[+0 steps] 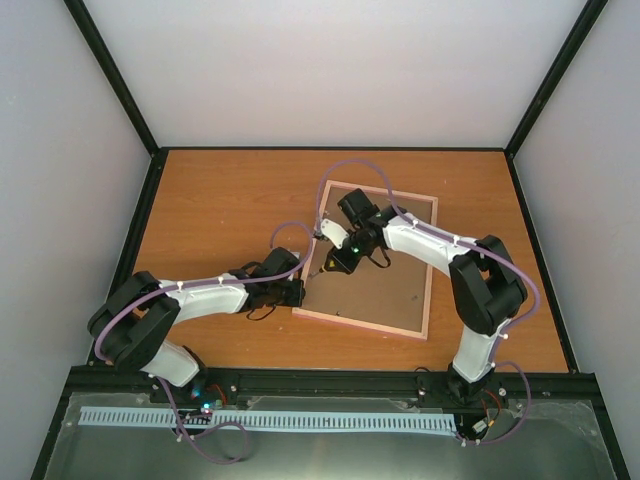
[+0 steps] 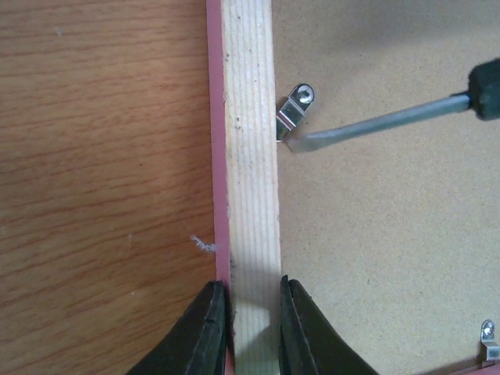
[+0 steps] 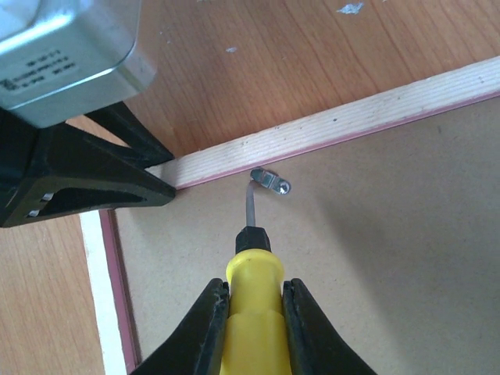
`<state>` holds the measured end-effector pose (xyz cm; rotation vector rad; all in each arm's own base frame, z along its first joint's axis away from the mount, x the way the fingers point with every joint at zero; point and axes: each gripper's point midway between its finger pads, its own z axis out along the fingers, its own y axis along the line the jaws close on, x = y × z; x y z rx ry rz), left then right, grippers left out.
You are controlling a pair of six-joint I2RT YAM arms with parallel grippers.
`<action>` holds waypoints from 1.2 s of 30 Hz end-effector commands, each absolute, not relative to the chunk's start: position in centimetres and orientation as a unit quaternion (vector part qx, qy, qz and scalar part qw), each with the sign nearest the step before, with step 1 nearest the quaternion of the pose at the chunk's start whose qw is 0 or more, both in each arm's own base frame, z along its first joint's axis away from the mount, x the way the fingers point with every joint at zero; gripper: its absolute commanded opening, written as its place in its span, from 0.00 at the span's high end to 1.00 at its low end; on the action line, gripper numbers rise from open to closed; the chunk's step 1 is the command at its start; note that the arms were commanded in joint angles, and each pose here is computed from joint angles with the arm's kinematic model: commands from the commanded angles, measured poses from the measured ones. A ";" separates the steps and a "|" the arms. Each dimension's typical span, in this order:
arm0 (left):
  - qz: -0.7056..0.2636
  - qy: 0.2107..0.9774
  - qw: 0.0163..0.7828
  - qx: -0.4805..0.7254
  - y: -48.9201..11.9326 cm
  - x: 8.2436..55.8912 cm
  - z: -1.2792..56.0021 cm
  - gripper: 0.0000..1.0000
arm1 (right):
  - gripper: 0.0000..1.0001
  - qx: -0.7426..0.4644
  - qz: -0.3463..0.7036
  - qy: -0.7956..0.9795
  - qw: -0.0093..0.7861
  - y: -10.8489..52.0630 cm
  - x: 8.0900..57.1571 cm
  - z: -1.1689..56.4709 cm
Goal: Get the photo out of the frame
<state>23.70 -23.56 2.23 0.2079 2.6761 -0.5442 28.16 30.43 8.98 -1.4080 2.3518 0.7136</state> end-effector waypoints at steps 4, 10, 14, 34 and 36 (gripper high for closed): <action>-0.215 0.958 0.178 0.075 -24.0 22.8 1.4 0.99 | 0.97 -0.466 0.202 0.846 0.163 30.1 30.2 7.8; -0.214 0.958 0.178 0.073 -23.9 22.7 1.3 0.99 | 0.97 -0.441 0.138 0.869 0.176 28.6 32.1 7.3; -0.213 0.958 0.176 0.070 -23.8 22.6 1.1 0.99 | 0.97 -0.431 0.109 0.877 0.182 27.7 32.6 7.4; -0.210 0.960 0.178 0.058 -23.4 22.6 1.2 0.99 | 0.97 -0.427 0.071 0.877 0.211 25.1 31.9 11.4; -0.212 0.958 0.183 0.057 -23.6 22.8 1.8 0.99 | 0.97 -0.436 0.077 0.871 0.213 24.9 31.3 12.1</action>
